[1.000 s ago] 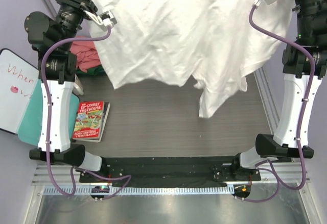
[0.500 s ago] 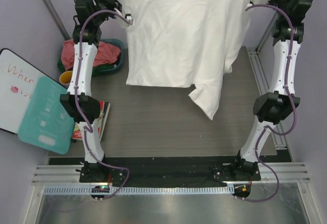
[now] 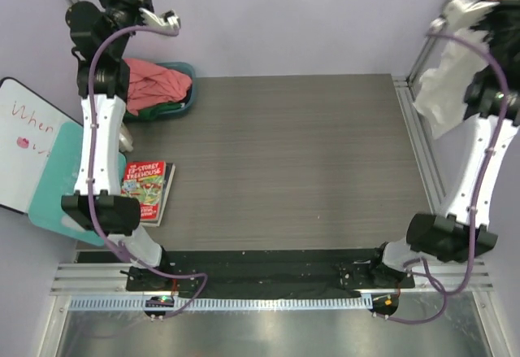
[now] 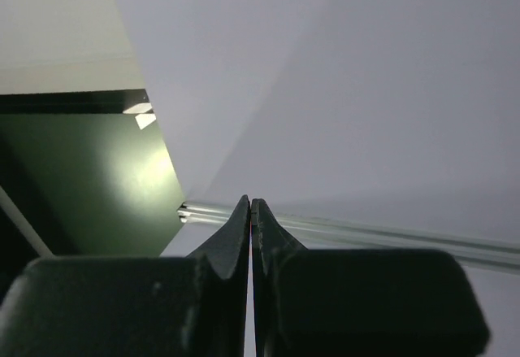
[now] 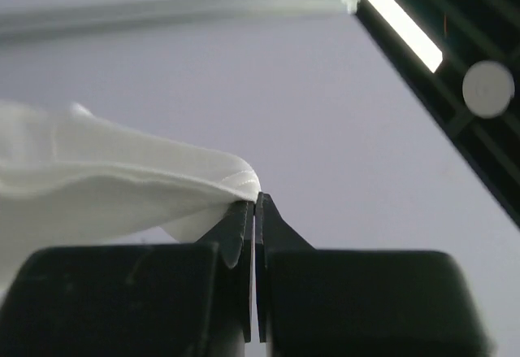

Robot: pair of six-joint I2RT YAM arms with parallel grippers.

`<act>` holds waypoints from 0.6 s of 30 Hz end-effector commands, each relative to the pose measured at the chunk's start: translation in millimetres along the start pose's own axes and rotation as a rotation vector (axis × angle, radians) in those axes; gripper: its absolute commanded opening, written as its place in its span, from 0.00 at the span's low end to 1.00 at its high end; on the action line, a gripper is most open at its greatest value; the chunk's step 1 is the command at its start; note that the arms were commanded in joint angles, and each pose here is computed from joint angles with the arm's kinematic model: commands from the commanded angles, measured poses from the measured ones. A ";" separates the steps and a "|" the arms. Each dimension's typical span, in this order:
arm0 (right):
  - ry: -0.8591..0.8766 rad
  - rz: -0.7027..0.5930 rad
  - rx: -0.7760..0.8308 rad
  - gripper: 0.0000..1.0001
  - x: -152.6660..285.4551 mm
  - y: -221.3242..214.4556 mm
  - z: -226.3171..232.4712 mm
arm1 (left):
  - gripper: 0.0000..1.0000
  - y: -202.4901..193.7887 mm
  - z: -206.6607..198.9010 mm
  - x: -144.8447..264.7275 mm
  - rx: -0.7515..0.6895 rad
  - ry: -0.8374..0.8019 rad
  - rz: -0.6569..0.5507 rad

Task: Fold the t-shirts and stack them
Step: Flatten the tshirt out

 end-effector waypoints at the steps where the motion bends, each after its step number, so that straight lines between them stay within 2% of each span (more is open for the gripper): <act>1: 0.131 -0.116 -0.043 0.01 4.0 51.8 68.8 | 0.00 42.3 -30.4 5.8 0.174 -0.037 -0.056; 2: 0.173 -0.149 -0.060 0.01 0.4 67.8 90.0 | 0.00 61.6 -51.6 5.0 0.220 -0.084 -0.088; 4: 0.183 -0.160 -0.092 0.01 -7.9 80.2 98.5 | 0.00 75.2 -58.7 11.6 0.293 -0.111 -0.082; 5: 0.158 -0.165 -0.117 0.01 -21.0 91.9 99.9 | 0.00 90.0 -77.3 14.7 0.346 -0.155 -0.101; 9: 0.064 -0.219 -0.202 0.01 -50.3 131.7 89.1 | 0.00 112.2 -104.8 32.8 0.461 -0.236 -0.096; 11: -0.037 -0.259 -0.218 0.01 -57.3 147.7 61.8 | 0.00 122.8 -116.6 45.9 0.513 -0.285 -0.100; 13: -0.092 -0.288 -0.251 0.01 -70.6 165.6 57.7 | 0.00 130.1 -124.7 54.3 0.561 -0.318 -0.100; 14: -0.190 -0.291 -0.270 0.01 -69.1 164.1 20.5 | 0.00 138.4 -134.7 59.1 0.579 -0.349 -0.106; 15: -0.183 -0.317 -0.306 0.01 -80.7 181.8 30.4 | 0.00 141.4 -135.1 63.2 0.611 -0.354 -0.104; 16: -0.207 -0.347 -0.356 0.01 -80.9 192.7 19.9 | 0.00 144.4 -138.7 66.3 0.632 -0.368 -0.100; 17: -0.292 -0.372 -0.382 0.01 -74.7 194.4 -11.9 | 0.00 148.7 -145.8 69.8 0.657 -0.391 -0.098; 18: -0.300 -0.394 -0.398 0.01 -77.3 201.6 -11.8 | 0.00 151.2 -147.4 72.2 0.697 -0.397 -0.094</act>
Point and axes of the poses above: each gripper's point midway between its finger pads, its own x axis back along the fingers, its own z axis along the line the jaws close on, y = z × x, the point moved 6 cm from there along x, back along the fingers, and after that the axes turned 8 degrees about -x, right-handed, at the moved point
